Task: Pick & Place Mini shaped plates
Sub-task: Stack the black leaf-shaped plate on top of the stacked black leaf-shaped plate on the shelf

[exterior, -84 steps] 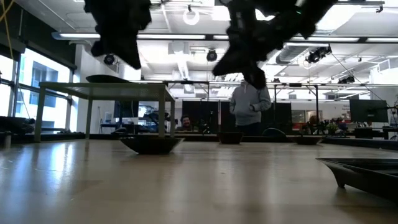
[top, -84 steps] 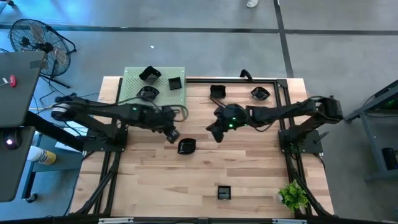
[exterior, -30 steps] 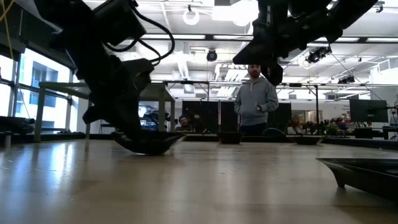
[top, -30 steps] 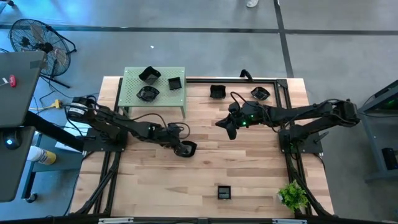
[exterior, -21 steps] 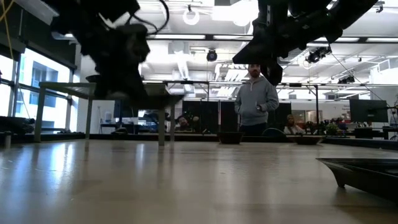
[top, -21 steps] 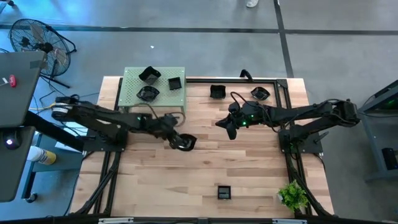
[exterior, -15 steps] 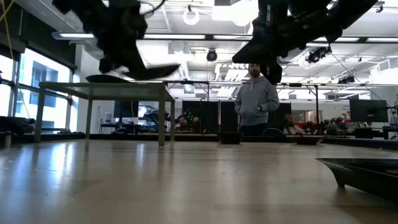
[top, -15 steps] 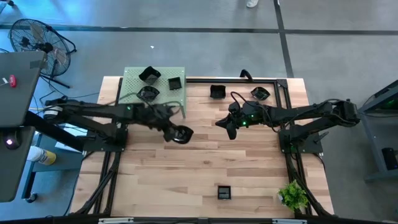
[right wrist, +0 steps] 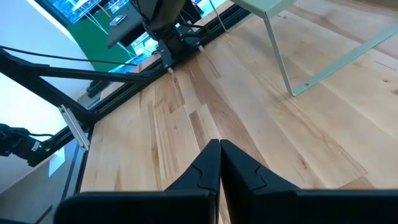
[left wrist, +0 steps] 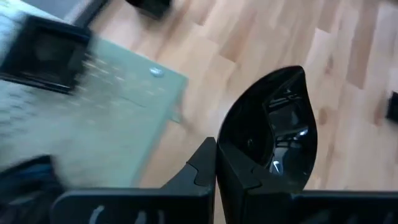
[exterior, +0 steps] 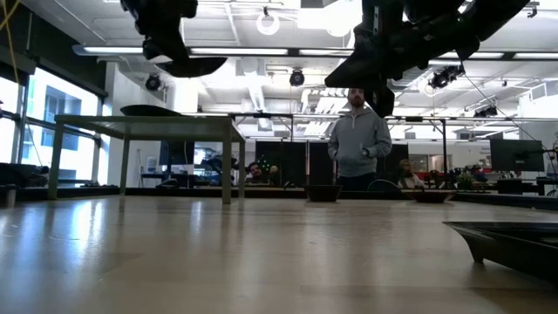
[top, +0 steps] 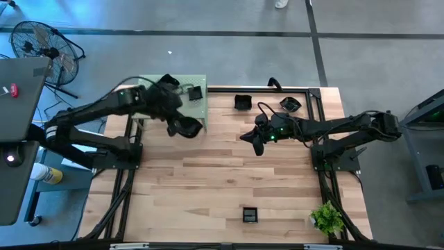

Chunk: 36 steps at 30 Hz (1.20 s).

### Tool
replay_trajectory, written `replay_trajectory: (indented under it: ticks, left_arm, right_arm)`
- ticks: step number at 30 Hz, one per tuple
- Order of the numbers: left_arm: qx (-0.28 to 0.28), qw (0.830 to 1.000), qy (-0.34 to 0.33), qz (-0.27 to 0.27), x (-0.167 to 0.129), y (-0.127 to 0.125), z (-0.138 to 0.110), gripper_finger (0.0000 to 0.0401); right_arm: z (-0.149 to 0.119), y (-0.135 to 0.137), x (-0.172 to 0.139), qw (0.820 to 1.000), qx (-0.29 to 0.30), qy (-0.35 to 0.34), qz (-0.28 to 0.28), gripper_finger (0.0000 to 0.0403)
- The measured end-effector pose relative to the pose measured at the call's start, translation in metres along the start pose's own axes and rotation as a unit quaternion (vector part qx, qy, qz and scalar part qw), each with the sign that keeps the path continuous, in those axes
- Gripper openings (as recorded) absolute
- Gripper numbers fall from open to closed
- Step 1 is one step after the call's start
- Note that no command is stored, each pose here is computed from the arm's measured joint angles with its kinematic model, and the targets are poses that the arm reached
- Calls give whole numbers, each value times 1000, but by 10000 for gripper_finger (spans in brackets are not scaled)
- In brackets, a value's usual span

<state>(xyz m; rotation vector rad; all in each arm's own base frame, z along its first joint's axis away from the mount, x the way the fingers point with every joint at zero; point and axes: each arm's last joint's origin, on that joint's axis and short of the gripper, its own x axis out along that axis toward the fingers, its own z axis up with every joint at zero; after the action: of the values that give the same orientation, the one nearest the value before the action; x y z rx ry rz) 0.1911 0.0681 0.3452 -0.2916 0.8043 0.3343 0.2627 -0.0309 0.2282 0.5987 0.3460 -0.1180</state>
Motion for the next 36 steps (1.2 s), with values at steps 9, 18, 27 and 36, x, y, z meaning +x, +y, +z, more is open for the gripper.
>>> replay_trajectory:
  ticks: [9,18,27,36]
  left_arm:
    - [6,1000,16,25,-18,38,-8,0]
    - [17,999,14,28,-24,62,-11,0]
    - [20,999,19,37,-30,80,-16,0]
    - [21,997,50,50,-29,103,-23,0]
  right_arm:
    - [0,0,0,1000,1,0,0,3]
    - [0,0,0,1000,2,0,0,4]
    - [0,0,0,1000,7,-1,-2,4]
    - [0,-1,0,1000,-1,-3,-4,4]
